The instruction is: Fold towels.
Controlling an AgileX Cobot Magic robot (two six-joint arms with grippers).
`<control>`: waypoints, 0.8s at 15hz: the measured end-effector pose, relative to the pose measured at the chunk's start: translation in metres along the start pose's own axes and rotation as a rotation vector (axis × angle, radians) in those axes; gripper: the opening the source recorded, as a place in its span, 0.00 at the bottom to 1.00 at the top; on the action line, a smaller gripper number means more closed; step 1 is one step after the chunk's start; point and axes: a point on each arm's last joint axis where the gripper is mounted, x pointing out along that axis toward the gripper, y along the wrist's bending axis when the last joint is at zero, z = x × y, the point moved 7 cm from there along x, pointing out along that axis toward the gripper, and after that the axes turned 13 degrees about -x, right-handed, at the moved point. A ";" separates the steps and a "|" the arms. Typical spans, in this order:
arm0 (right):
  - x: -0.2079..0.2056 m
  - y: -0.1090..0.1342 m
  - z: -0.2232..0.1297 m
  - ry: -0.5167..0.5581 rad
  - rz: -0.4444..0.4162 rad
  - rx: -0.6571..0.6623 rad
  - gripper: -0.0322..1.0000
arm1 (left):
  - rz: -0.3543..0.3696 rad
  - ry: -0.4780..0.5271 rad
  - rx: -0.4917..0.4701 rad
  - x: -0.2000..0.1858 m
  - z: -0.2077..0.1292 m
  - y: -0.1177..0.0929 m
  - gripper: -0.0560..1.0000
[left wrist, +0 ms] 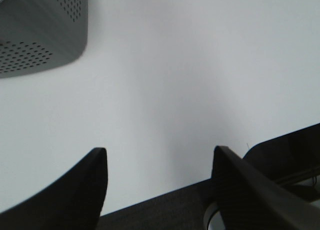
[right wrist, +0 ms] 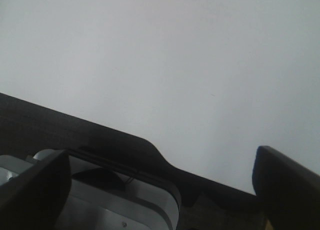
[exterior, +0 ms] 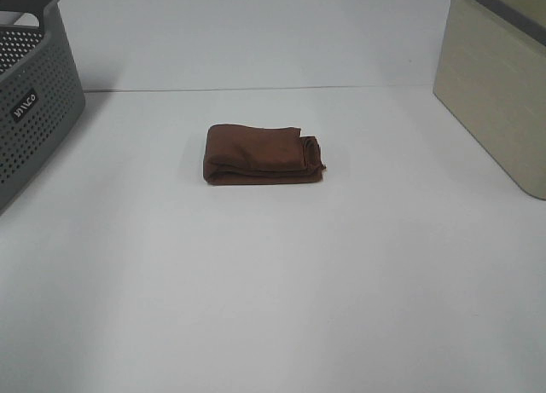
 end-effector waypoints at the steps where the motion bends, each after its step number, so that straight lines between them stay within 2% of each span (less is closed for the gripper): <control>1: -0.009 0.005 -0.020 -0.091 -0.020 -0.032 0.92 | -0.065 -0.092 0.022 -0.006 -0.024 0.003 0.61; 5: -0.021 0.013 -0.059 -0.296 -0.076 -0.130 0.92 | -0.196 -0.285 0.129 -0.009 -0.071 0.003 0.61; 8: -0.016 0.015 -0.076 -0.362 -0.098 -0.156 0.92 | -0.226 -0.337 0.180 -0.012 -0.081 0.002 0.61; 12: -0.015 0.012 -0.082 -0.379 -0.131 -0.168 0.92 | -0.254 -0.340 0.227 -0.013 -0.083 -0.003 0.61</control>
